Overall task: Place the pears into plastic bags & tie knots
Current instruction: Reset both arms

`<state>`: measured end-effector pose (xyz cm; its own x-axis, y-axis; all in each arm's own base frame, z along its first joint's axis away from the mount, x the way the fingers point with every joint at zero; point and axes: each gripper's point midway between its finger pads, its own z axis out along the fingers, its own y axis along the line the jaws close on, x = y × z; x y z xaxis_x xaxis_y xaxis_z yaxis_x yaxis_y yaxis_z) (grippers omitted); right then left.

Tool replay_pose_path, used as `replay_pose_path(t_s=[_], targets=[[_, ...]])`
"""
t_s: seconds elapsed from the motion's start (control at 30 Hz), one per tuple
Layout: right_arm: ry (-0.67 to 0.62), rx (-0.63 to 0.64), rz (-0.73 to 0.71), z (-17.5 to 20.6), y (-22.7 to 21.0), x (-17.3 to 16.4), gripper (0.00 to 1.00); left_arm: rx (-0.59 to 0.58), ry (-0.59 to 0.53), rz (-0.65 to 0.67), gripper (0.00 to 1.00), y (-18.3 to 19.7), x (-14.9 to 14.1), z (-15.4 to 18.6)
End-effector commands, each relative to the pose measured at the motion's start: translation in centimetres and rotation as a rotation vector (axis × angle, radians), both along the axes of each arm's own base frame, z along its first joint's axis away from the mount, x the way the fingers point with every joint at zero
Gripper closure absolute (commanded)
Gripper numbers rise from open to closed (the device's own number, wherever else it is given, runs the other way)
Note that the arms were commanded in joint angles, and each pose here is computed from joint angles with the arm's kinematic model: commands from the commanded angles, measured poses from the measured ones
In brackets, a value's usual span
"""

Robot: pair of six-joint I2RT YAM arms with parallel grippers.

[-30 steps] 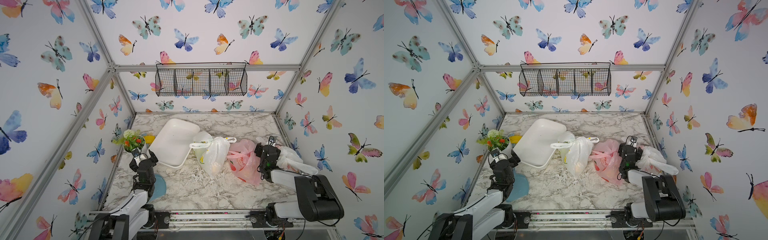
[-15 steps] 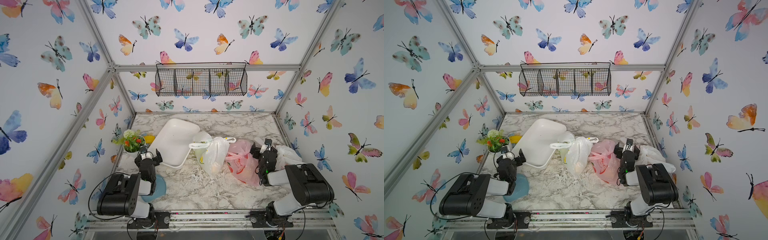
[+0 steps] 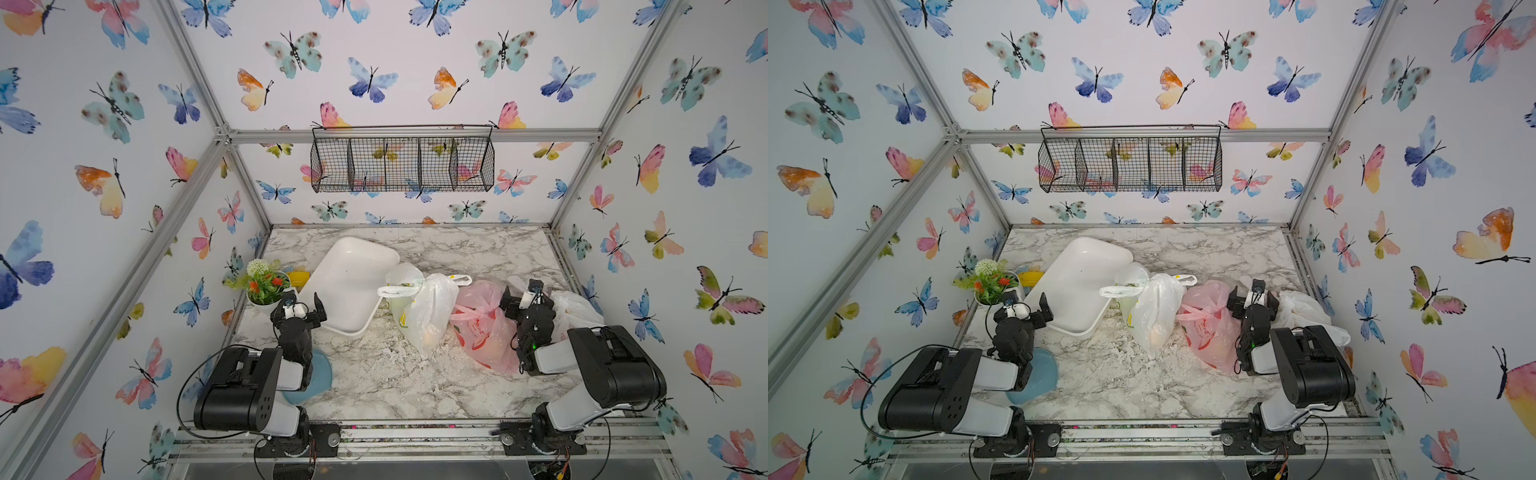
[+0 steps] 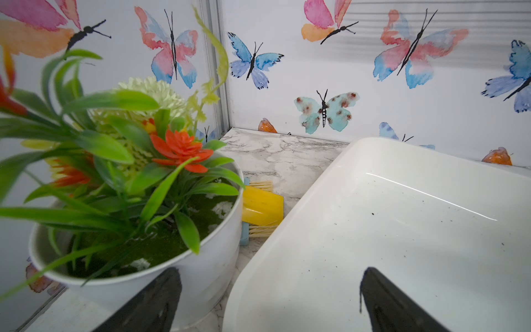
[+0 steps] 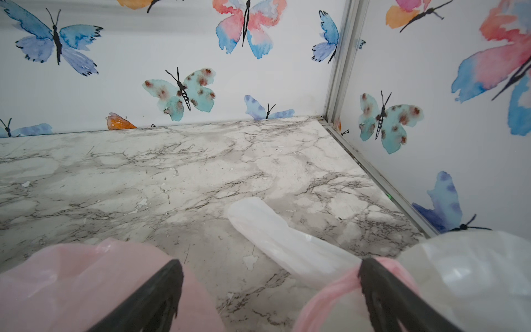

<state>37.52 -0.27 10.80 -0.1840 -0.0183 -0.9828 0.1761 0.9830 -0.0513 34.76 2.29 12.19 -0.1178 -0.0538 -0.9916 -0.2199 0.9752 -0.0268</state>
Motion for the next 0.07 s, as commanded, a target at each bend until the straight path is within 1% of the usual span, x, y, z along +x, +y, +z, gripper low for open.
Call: replay_pose_path(t_s=[0.0, 0.03], targets=[[0.010, -0.004, 0.004, -0.11, -0.01, -0.04, 0.02, 0.013, -0.024, -0.024, 0.02, -0.50, 0.35, 0.68], [0.007, -0.005, 0.004, -0.05, 0.00, -0.02, 0.02, 0.012, -0.026, -0.019, 0.01, -0.44, 0.31, 0.68]])
